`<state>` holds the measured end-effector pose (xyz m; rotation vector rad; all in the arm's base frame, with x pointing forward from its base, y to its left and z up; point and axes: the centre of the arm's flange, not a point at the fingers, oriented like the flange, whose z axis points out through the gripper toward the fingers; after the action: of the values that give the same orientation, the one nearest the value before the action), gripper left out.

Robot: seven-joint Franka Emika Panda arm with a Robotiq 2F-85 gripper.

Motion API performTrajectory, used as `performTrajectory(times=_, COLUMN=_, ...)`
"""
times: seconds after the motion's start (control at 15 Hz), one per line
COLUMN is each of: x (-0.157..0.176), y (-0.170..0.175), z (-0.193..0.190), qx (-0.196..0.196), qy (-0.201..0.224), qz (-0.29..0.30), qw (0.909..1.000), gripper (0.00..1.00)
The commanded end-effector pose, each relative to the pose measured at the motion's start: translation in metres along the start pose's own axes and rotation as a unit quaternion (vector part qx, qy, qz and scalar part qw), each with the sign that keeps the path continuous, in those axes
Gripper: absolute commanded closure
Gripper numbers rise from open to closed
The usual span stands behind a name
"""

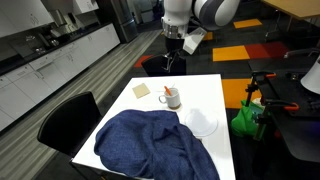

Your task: Take the pen out of the cup and put it on the table

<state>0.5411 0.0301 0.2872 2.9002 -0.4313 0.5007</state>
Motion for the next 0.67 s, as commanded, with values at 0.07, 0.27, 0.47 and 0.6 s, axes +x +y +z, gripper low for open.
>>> performTrajectory(times=0.07, x=0.013, y=-0.008, z=0.039, qx=-0.003, qy=0.007, qz=-0.008, qw=0.9999, gripper=0.00)
performTrajectory(times=0.27, x=0.017, y=-0.008, z=0.061, qx=-0.009, qy=-0.009, qz=-0.009, qw=0.9999, gripper=0.17)
performTrajectory(times=0.47, x=0.016, y=-0.009, z=0.080, qx=-0.014, qy=-0.024, qz=-0.010, qw=0.9996, gripper=0.37)
performTrajectory(times=0.6, x=0.016, y=-0.007, z=0.091, qx=-0.017, qy=-0.034, qz=-0.008, qw=0.9993, gripper=0.51)
